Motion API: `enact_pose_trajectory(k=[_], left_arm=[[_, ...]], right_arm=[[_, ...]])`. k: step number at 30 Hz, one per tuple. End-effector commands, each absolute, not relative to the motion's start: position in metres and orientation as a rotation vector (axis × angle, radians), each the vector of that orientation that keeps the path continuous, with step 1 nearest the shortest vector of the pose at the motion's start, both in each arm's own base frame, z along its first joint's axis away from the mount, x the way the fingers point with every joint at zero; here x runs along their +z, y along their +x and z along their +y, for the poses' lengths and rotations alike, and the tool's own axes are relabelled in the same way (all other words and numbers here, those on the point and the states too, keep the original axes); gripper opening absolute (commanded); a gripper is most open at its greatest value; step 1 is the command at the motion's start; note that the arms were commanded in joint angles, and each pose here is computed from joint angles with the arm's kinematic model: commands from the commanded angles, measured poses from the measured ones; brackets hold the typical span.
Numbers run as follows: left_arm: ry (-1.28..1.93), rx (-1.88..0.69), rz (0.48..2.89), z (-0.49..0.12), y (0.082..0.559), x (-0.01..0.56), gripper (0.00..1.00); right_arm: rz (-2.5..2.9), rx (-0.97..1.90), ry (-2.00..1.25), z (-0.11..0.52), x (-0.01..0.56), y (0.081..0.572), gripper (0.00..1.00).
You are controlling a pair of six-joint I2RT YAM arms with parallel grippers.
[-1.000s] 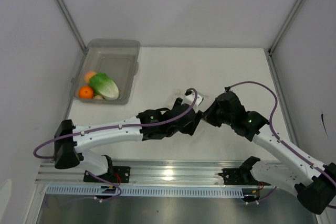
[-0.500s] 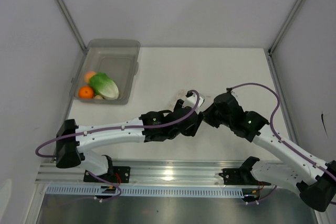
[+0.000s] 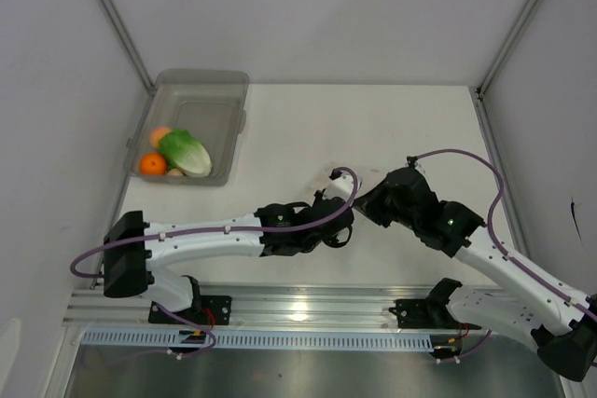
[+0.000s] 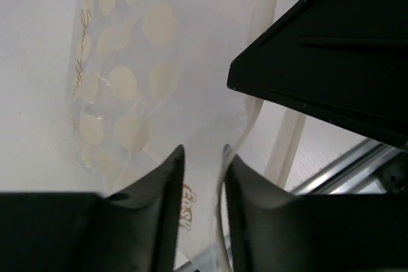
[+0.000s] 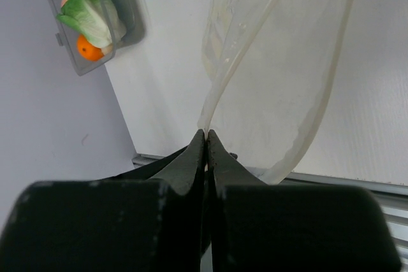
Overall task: Place the food in the zip-top bag and seal the zipper
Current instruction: Pick up the zipper food storage bag at the center of the board.
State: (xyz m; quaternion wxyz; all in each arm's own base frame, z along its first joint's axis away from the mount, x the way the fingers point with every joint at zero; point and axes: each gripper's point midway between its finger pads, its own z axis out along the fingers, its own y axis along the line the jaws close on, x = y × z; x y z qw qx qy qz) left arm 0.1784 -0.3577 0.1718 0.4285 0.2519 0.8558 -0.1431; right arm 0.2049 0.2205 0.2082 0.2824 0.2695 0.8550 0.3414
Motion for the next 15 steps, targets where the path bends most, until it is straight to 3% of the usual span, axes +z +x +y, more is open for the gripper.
enact_pose_trajectory(k=[1,3,4,5,7,10,13,15], left_arm=[[0.597,-0.359,2.109,-0.361,0.182,0.176,0.29],[0.599,-0.362,2.104,-0.361,0.182,0.179,0.13],[0.596,-0.368,2.104,-0.362,0.183,0.181,0.06],[0.592,-0.378,2.108,-0.362,0.183,0.183,0.01],[0.580,-0.389,2.122,-0.361,0.184,0.185,0.00],[0.548,-0.395,2.145,-0.356,0.187,0.187,0.01],[0.532,-0.405,2.141,-0.354,0.187,0.192,0.01],[0.523,-0.409,2.136,-0.354,0.188,0.196,0.01]], right_arm=[[2.211,0.999,0.701,0.226,0.239,0.210,0.00],[2.220,0.982,0.661,0.226,0.237,0.209,0.02],[2.224,0.978,0.631,0.226,0.237,0.209,0.08],[2.242,0.964,0.563,0.228,0.235,0.207,0.22],[2.275,0.915,0.516,0.225,0.230,0.204,0.46],[2.280,0.859,0.435,0.217,0.236,0.202,0.54],[2.239,0.839,0.404,0.206,0.249,0.199,0.75],[2.208,0.843,0.413,0.197,0.257,0.195,0.83]])
